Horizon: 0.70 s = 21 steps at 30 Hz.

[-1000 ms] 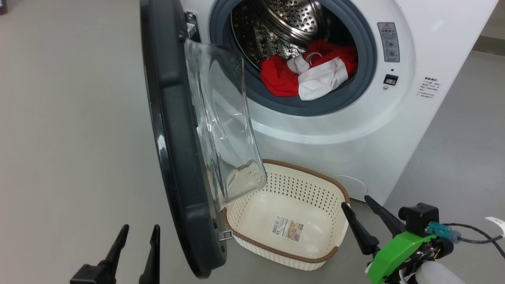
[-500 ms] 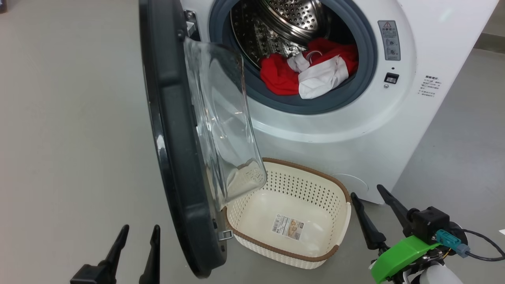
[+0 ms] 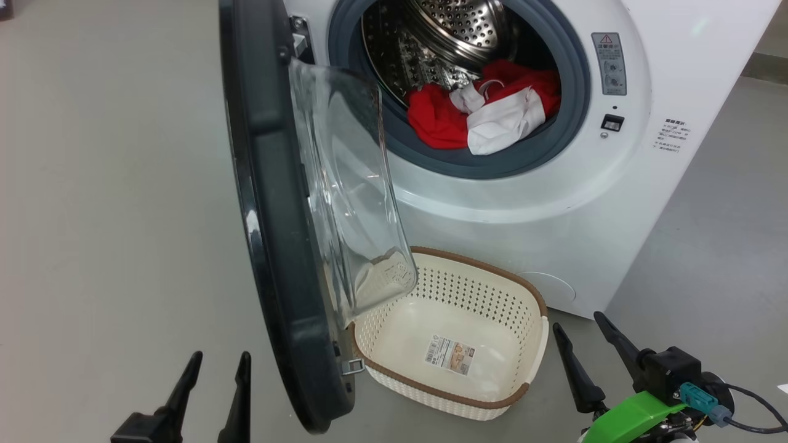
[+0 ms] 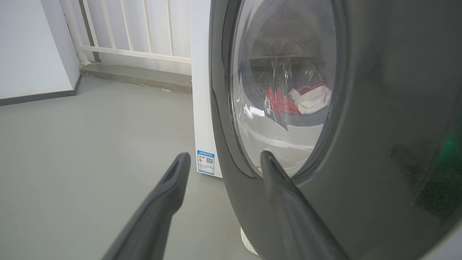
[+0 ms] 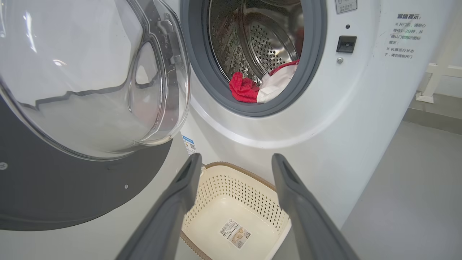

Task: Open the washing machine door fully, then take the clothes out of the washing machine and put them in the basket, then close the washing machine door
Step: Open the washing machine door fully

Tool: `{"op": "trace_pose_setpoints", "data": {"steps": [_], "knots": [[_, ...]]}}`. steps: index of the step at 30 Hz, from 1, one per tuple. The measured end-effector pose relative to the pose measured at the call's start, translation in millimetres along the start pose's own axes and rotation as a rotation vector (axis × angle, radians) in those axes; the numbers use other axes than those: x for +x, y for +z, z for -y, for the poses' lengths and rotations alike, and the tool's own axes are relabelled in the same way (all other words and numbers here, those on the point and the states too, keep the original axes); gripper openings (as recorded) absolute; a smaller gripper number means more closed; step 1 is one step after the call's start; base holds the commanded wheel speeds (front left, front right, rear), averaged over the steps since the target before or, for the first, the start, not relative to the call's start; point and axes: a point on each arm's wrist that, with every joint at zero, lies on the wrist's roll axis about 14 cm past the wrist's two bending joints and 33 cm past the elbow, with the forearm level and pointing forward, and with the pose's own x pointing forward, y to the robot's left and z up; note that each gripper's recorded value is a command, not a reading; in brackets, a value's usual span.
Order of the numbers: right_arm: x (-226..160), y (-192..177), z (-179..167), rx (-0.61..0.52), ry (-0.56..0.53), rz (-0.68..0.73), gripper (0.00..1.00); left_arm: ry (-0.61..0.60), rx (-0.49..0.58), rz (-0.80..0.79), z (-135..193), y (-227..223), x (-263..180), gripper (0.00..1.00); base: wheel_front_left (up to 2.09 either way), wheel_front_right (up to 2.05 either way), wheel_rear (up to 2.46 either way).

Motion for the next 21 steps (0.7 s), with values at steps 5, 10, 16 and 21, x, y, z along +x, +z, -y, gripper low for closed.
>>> {"op": "trace_pose_setpoints", "data": {"steps": [5, 10, 16, 21], "knots": [[-2, 0, 3, -0.011, -0.011, -0.001, 1.0, 0.002, -0.001, 0.002, 0, 1, 0, 0.36, 0.0, 0.0, 0.0], [-2, 2, 3, -0.013, -0.013, 0.004, 1.0, 0.026, -0.029, 0.054, -8, 16, 3, 0.0, 0.0, 0.0, 0.0], [-2, 4, 2, -0.013, -0.011, 0.012, 1.0, 0.039, -0.063, 0.234, -12, 73, 8, 0.0, 0.0, 0.0, 0.0], [-2, 5, 1, -0.012, -0.012, 0.016, 1.0, -0.029, -0.056, 0.429, 9, 135, 8, 0.0, 0.0, 0.0, 0.0]]}}
